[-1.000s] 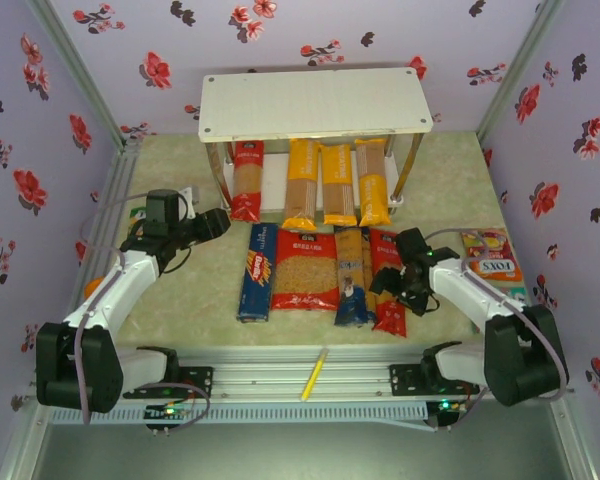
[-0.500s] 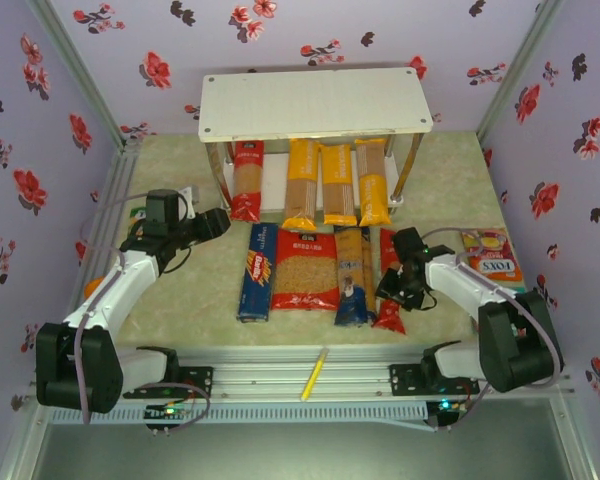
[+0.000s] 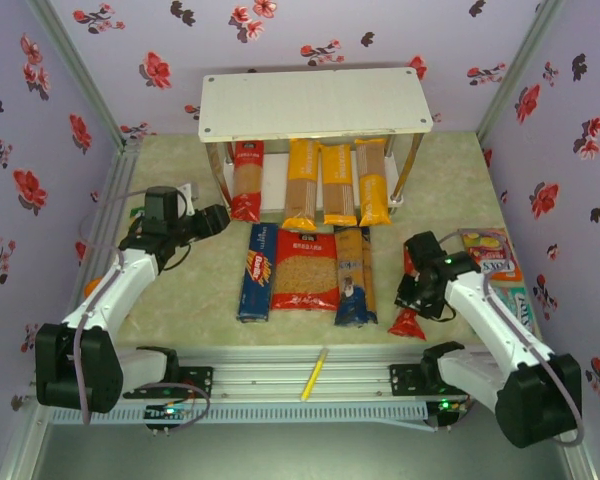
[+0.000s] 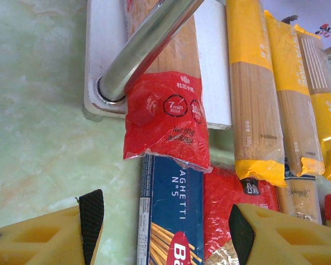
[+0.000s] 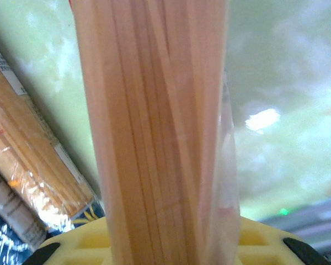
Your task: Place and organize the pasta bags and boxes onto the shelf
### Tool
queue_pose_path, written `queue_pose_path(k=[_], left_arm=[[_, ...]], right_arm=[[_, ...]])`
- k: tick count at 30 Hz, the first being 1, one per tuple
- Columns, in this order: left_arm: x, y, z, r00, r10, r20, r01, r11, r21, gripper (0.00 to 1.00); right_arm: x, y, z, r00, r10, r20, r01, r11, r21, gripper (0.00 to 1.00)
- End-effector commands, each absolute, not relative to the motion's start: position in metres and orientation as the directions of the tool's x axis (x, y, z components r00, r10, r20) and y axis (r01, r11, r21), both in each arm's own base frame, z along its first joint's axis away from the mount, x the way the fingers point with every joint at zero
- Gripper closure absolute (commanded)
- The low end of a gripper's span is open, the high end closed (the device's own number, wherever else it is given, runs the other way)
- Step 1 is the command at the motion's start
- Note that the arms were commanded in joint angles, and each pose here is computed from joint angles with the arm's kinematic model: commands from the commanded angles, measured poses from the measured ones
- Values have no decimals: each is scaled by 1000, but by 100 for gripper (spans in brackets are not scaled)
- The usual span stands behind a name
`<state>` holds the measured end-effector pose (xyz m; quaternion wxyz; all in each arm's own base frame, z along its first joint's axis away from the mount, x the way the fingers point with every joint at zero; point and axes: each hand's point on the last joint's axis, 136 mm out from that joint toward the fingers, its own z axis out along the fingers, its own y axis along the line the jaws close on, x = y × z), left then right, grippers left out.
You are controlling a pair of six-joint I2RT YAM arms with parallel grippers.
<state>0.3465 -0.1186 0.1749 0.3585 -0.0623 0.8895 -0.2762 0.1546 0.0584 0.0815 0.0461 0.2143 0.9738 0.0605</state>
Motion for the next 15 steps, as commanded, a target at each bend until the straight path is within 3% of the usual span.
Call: queue_pose_path(k=[1, 8, 15], left_arm=[[357, -124, 194, -710, -289, -642, 138, 837, -529, 37], [365, -120, 198, -709, -295, -640, 115, 848, -517, 38], [369, -117, 204, -698, -301, -650, 103, 856, -507, 38]], right_arm=[[159, 49, 121, -901, 404, -156, 387, 913, 128, 100], [167, 59, 186, -893, 336, -299, 284, 937, 204, 100], [192, 126, 234, -890, 237, -389, 74, 917, 391, 100]])
